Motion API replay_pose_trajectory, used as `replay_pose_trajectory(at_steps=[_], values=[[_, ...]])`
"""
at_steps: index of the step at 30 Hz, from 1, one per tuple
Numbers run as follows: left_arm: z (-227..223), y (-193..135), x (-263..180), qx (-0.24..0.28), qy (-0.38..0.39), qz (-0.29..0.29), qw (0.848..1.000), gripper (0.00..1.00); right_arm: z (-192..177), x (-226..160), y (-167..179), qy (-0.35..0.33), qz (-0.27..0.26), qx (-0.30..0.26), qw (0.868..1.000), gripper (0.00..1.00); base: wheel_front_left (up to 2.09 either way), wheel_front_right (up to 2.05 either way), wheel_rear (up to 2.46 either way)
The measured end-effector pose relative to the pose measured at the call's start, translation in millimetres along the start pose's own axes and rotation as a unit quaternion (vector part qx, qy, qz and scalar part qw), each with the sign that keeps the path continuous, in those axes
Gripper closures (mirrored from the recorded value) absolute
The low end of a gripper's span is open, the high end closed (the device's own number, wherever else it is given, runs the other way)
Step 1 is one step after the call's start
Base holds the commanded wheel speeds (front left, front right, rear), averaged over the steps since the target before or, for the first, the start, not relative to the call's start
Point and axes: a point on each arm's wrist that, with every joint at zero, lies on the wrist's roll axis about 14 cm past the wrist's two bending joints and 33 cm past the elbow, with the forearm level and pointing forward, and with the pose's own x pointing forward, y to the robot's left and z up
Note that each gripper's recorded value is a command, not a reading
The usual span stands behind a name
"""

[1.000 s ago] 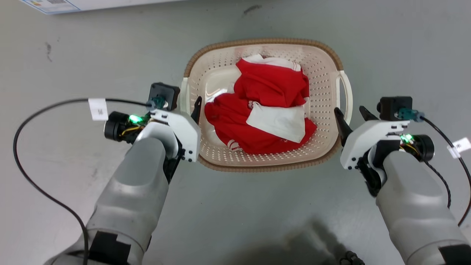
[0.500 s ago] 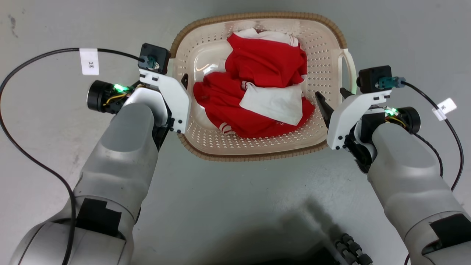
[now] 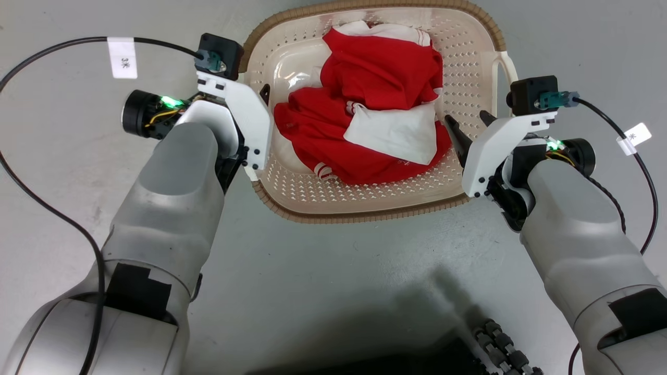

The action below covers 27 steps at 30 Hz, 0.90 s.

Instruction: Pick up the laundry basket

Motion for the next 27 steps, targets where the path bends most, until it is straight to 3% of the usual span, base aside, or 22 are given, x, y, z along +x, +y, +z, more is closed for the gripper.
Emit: replay_pose_trajectory(at_steps=[1, 2, 16, 27], values=[[-1.0, -0.7, 0.9, 0.000, 0.001, -0.002, 1.000, 1.00, -1.0, 1.0, 0.6, 0.002, 0.001, 0.004, 1.000, 0.83, 0.00, 0.00, 0.00], [-1.2, -1.7, 1.8, -0.001, 0.001, -0.003, 1.000, 1.00, -2.6, 2.0, 1.2, 0.007, 0.001, 0.008, 1.000, 1.00, 0.00, 0.00, 0.00], [4.0, 5.6, -3.5, -0.010, -0.007, 0.004, 1.000, 1.00, 1.3, -0.5, 8.1, 0.012, 0.012, 0.023, 1.000, 1.00, 0.00, 0.00, 0.00], [7.6, 7.0, -10.8, -0.041, -0.014, 0.018, 0.999, 1.00, 41.7, -9.7, -2.7, -0.084, -0.003, 0.045, 0.995, 1.00, 0.00, 0.00, 0.00]])
